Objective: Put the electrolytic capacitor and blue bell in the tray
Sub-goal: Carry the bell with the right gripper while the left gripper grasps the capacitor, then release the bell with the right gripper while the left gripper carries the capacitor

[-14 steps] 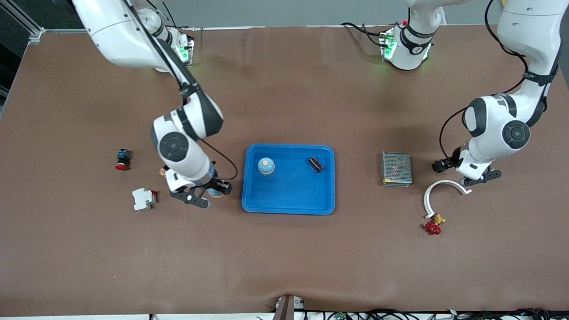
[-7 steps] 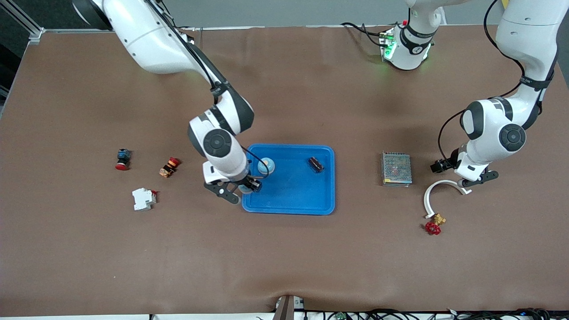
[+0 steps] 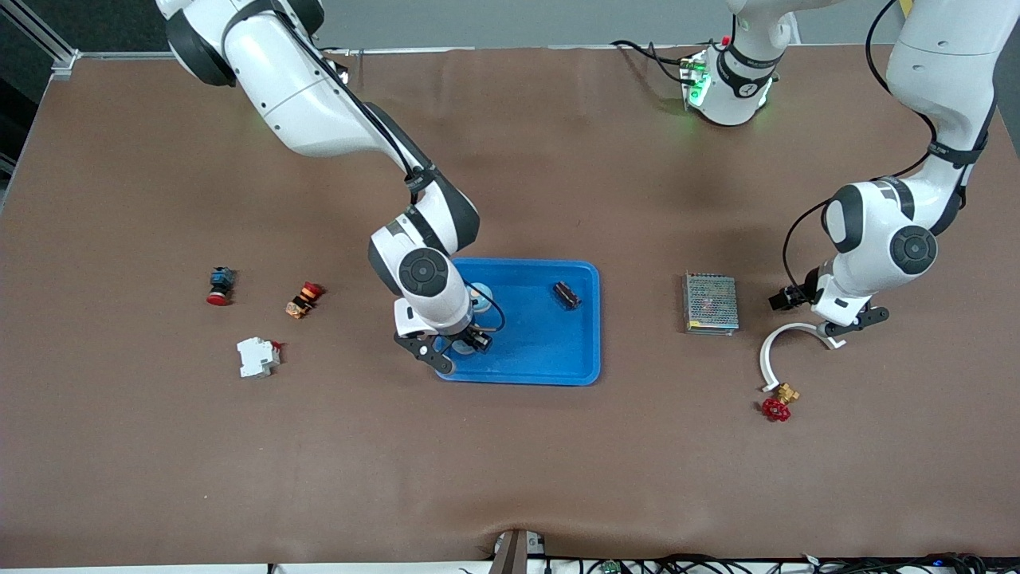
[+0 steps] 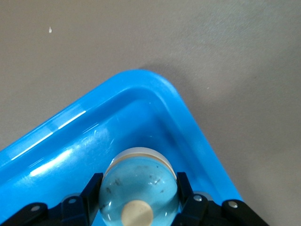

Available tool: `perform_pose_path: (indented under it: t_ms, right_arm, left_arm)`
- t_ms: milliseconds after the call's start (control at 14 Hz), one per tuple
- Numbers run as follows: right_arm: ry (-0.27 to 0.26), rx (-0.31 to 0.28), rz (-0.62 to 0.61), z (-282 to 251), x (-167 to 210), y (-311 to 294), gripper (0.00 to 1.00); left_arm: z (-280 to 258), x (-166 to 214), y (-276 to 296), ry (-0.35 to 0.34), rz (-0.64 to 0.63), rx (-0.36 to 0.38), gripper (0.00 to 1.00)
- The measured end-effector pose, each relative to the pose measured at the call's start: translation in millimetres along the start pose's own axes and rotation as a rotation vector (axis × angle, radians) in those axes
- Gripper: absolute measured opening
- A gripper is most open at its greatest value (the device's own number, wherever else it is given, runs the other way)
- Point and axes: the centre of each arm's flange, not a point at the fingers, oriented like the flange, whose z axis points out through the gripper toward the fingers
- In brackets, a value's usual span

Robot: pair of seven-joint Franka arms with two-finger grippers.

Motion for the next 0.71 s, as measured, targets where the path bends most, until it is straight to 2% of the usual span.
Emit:
perform_pose_path:
  t_ms: [214,570,641,713]
  right_arm:
    - [-0.003,-0.005,-0.001,6.6,-3.4,-1.8,0.67]
    - [-0.001,-0.020,-0.003,18.7,-9.1,-2.2,0.67]
    - [0.001,-0.019,-0.003,18.8,-9.6,-2.9,0.67]
    - [0.003,-0.019,-0.002,18.6,-10.1,-3.4,0.67]
  left_arm:
    - [-0.3,-0.1,2.5,0.003,-0.001,-0.002,0.94]
    - [-3.1,1.5,6.6,0.013,0.005,-0.004,0.40]
    - [-4.3,2.6,7.4,0.016,0.006,-0.004,0.33]
    - [-5.4,3.6,7.5,0.018,0.006,-0.005,0.34]
